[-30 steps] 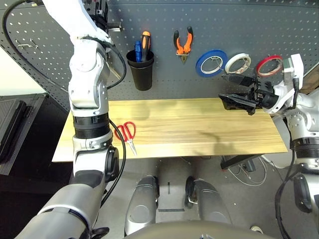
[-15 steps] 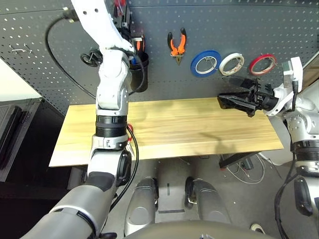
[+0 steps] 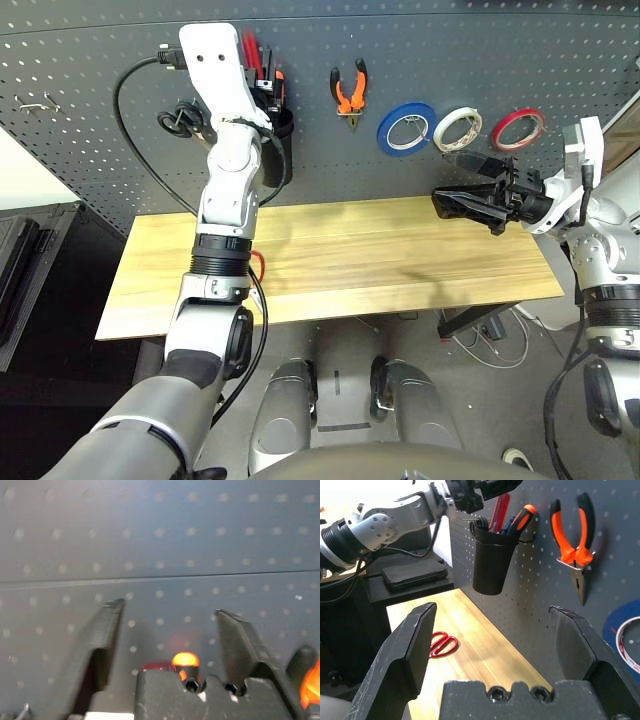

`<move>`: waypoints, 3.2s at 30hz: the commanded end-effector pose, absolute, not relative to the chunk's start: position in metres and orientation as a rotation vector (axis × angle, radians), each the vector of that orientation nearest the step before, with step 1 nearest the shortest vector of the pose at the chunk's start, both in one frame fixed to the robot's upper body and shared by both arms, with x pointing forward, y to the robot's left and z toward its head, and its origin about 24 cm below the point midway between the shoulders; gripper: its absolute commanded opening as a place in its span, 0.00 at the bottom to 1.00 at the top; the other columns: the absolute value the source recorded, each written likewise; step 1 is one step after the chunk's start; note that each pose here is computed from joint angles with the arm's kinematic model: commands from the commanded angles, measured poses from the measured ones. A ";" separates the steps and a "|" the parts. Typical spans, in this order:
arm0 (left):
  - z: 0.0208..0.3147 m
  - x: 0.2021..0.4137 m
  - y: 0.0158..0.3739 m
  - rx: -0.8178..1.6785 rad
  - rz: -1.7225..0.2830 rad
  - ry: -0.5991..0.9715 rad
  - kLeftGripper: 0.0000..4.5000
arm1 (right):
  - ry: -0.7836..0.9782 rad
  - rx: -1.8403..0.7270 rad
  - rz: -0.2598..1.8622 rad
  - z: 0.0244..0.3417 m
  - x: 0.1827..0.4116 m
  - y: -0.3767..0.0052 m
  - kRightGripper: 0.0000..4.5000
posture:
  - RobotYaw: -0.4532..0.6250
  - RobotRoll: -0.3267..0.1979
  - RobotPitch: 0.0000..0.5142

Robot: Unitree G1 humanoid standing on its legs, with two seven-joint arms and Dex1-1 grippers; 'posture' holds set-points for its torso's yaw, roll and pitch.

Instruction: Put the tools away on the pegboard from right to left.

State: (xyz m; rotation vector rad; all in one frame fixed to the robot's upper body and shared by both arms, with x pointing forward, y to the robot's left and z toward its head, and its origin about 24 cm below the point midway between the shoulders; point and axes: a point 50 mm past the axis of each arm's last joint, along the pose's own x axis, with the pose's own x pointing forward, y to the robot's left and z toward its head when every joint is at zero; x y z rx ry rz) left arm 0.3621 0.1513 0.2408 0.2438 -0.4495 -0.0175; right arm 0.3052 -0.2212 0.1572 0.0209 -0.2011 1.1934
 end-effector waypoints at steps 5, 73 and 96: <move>0.269 0.325 0.187 0.399 -0.020 -0.465 1.00 | -0.160 0.002 1.225 0.152 0.309 -0.221 1.00 | 0.50 0.62 0.14; -0.025 0.273 0.244 0.075 0.358 0.530 0.86 | 0.143 -0.162 1.323 0.087 0.264 -0.188 1.00 | 0.41 0.62 0.59; 0.058 0.276 0.232 -0.076 0.366 0.228 0.01 | 0.017 -0.178 1.308 0.112 0.307 -0.196 1.00 | 0.51 0.62 0.35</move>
